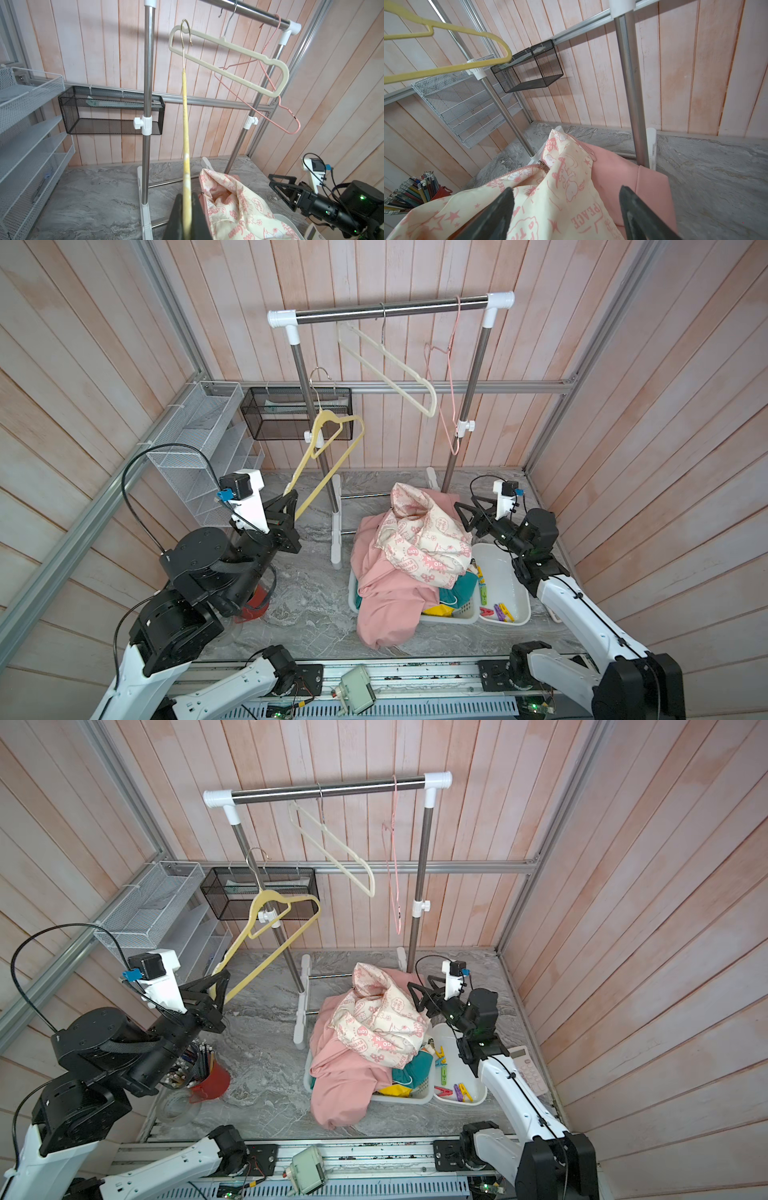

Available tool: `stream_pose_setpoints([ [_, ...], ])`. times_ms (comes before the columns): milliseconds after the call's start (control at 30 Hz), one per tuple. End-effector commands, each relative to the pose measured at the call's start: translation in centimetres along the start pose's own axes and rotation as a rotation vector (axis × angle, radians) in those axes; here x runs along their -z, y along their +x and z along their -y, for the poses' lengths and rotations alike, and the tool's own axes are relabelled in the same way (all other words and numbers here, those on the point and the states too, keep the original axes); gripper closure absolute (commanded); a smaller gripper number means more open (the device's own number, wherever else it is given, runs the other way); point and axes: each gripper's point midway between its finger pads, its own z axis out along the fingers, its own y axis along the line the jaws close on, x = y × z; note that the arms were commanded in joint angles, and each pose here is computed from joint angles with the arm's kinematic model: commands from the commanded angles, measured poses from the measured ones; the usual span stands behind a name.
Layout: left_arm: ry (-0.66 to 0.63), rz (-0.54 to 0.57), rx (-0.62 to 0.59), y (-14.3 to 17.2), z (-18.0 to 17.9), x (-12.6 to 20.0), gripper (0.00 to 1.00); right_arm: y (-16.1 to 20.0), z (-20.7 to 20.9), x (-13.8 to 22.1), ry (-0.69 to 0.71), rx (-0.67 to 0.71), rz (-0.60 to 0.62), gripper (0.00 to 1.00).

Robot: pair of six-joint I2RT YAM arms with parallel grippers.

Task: Remove the clothespins securing jackets to the hanger
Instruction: Remove the jacket from the hanger, then place the hanger on the clothesline.

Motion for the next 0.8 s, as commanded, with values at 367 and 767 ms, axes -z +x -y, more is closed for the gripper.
stream_pose_setpoints([
  [367, -0.159, 0.229, -0.112, -5.9, -0.6, -2.3, 1.00, 1.3, 1.0, -0.1, 0.032, -0.011, -0.023, 0.19],
  [767, -0.208, 0.334, -0.210, -8.3, 0.6, -4.5, 1.00, 1.6, 1.2, -0.2, 0.034, -0.014, -0.031, 0.19],
])
